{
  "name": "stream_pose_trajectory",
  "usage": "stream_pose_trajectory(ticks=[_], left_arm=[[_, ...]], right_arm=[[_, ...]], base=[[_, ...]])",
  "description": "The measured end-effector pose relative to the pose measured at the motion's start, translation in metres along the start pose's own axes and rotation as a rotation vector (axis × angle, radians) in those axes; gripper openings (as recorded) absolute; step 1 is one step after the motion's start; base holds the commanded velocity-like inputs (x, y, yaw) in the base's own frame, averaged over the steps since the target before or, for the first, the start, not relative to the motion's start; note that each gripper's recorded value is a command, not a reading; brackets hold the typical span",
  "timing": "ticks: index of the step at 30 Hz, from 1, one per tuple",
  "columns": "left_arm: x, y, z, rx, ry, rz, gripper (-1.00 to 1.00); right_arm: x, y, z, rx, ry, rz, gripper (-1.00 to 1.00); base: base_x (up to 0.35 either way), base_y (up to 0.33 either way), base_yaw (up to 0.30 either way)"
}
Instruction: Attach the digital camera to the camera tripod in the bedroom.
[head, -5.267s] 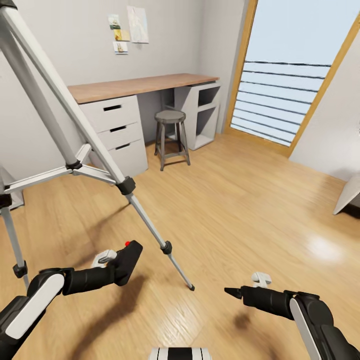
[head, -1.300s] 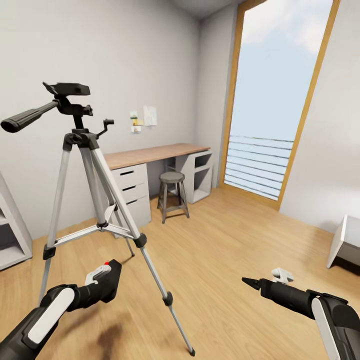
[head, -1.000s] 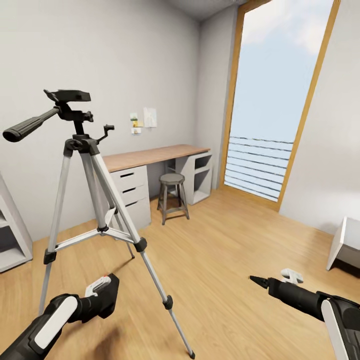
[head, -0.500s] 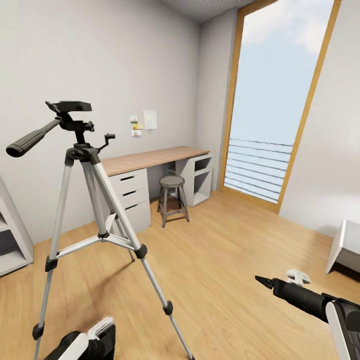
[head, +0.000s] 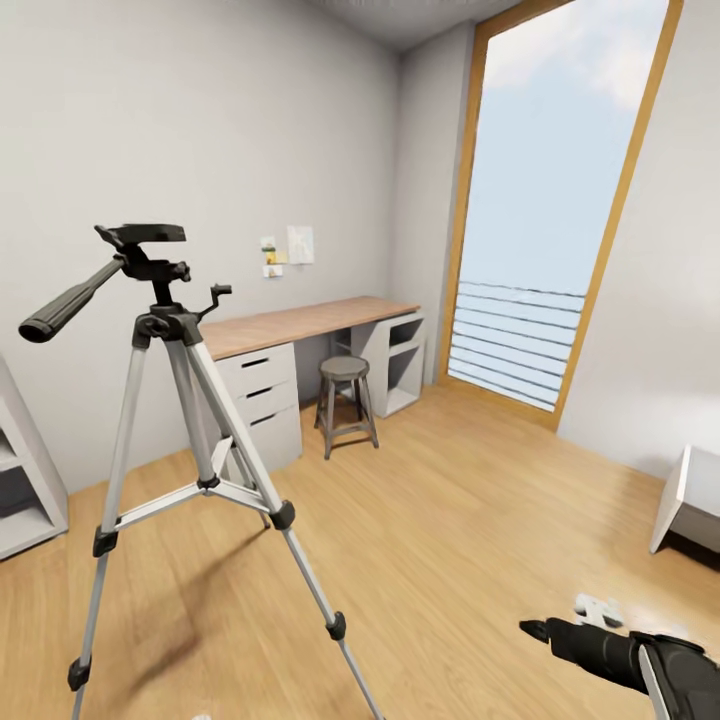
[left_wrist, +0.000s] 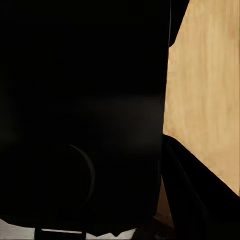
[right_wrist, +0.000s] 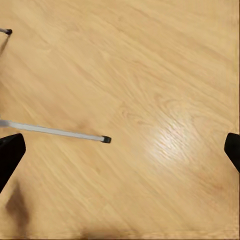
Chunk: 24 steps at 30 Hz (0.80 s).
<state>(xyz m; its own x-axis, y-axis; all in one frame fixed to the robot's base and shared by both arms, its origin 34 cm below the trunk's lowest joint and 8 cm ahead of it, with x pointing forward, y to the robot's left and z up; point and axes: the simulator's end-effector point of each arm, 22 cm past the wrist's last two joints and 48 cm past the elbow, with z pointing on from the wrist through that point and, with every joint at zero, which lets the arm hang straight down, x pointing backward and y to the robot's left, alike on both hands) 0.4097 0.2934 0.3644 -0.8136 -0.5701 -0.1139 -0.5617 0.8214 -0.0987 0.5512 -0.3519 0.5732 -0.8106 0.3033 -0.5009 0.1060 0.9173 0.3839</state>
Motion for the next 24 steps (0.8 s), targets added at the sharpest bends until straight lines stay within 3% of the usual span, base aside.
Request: stream_pose_trajectory(ticks=[5,11,17,20,21,24], left_arm=[[0.024,0.013,-0.001,-0.058,0.011,0.035,-1.00],[0.040,0.023,-0.008,-0.113,-0.001,0.128,-1.00],[0.049,0.026,-0.018,-0.134,0.009,0.152,-1.00],[0.045,0.029,-0.023,-0.140,-0.004,0.153,-1.00],[0.043,0.028,-0.025,-0.140,-0.020,0.153,-1.00],[0.041,0.025,-0.030,-0.138,-0.029,0.152,-1.00]], right_arm=[[0.046,-0.023,0.021,0.050,0.087,-0.041,1.00],[0.129,-0.043,0.042,0.048,0.188,-0.081,1.00],[0.178,-0.057,0.039,0.079,0.248,-0.080,1.00],[0.196,-0.070,0.032,0.117,0.270,-0.084,1.00],[0.216,-0.085,0.025,0.152,0.292,-0.084,1.00],[0.237,-0.093,0.015,0.177,0.313,-0.080,1.00]], base=[[0.000,0.000,0.000],[0.000,0.000,0.000],[0.000,0.000,0.000],[0.000,0.000,0.000],[0.000,0.000,0.000],[0.000,0.000,0.000]])
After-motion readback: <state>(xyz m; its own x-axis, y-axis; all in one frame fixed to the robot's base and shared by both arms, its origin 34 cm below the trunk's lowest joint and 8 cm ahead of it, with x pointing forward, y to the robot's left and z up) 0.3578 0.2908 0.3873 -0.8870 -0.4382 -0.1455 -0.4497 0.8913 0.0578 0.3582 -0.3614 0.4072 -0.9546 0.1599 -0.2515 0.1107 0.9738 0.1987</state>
